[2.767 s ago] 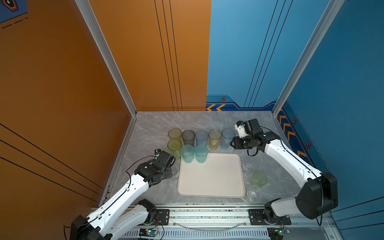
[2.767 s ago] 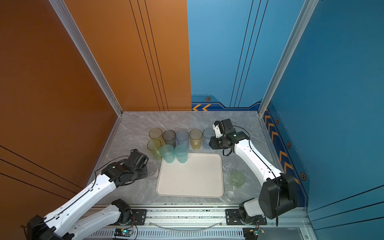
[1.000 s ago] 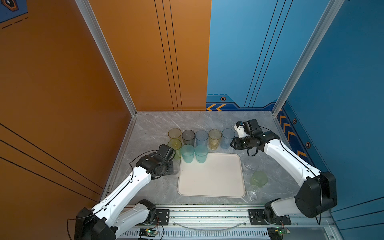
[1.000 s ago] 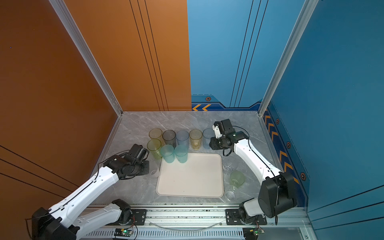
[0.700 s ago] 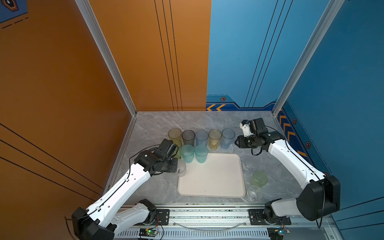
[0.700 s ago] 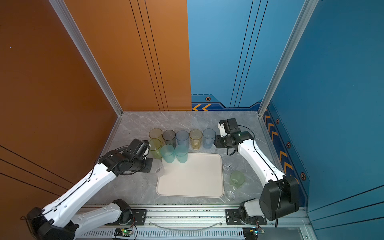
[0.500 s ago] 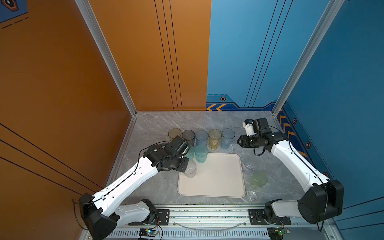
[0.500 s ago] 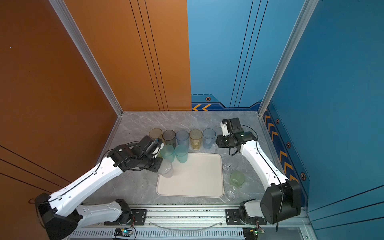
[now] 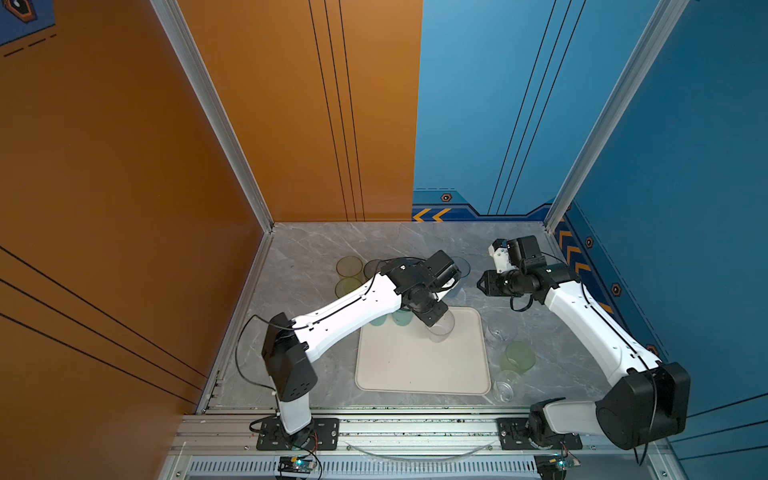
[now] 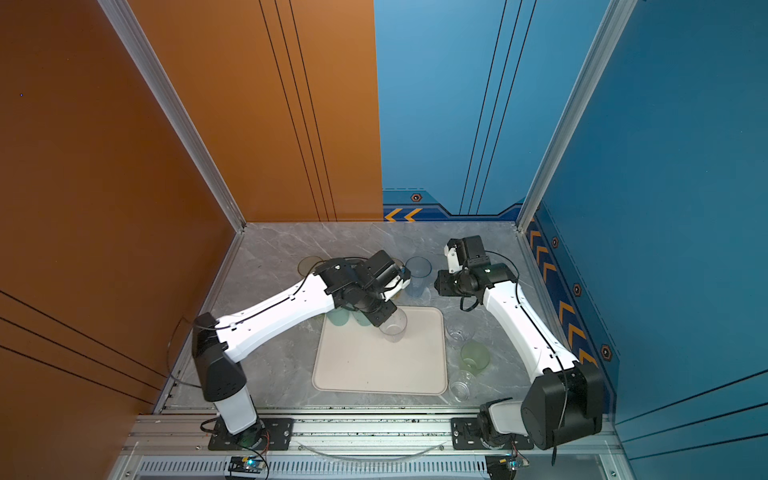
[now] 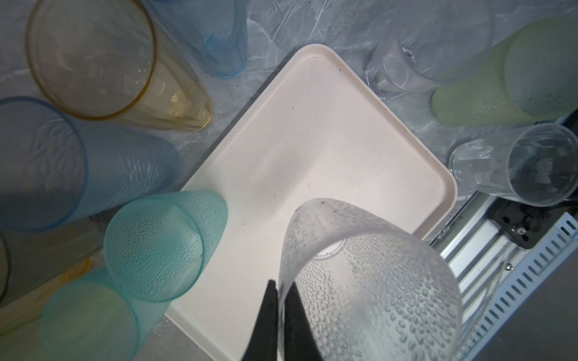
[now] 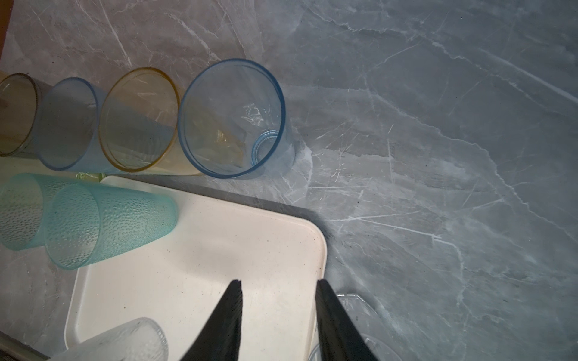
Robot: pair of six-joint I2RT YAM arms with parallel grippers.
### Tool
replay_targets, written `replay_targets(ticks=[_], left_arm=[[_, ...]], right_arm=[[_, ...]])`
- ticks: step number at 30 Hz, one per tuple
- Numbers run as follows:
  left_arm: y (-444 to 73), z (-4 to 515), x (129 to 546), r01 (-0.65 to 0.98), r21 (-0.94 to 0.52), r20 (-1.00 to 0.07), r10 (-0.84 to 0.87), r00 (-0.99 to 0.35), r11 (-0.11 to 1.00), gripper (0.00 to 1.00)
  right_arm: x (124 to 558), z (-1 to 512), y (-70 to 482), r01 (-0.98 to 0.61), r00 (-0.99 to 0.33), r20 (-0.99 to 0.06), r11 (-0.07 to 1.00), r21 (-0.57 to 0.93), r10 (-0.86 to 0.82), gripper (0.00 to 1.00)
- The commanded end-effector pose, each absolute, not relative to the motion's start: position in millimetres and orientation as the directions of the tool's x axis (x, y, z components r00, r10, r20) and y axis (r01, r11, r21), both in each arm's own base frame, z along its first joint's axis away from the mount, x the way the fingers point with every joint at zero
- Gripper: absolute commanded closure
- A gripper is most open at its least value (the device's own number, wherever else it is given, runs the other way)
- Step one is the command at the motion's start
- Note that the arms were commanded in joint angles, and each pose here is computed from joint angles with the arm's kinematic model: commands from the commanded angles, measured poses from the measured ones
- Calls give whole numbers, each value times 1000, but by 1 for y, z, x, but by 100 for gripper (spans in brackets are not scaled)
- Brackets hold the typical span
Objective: Place the glasses into the tray
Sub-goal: 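Lift and carry the clear dimpled cup with the left gripper over the tray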
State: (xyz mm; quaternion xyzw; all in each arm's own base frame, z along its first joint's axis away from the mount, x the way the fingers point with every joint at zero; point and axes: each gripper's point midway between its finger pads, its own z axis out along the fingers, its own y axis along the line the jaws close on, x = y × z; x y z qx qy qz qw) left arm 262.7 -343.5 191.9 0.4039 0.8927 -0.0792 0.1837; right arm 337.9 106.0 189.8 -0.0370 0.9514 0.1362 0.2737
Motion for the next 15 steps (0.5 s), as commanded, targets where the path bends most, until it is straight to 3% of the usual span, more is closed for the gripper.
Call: replay_targets(ticks=[1, 15], left_arm=[[-349, 188, 280, 773, 12, -392, 715, -579, 634, 100], [-346, 149, 326, 744, 7, -381, 690, -616, 668, 100]], right_arm=[[331, 195, 96, -123, -846, -532, 969, 215, 11, 62], [334, 195, 95, -115, -855, -518, 973, 200, 5, 62]])
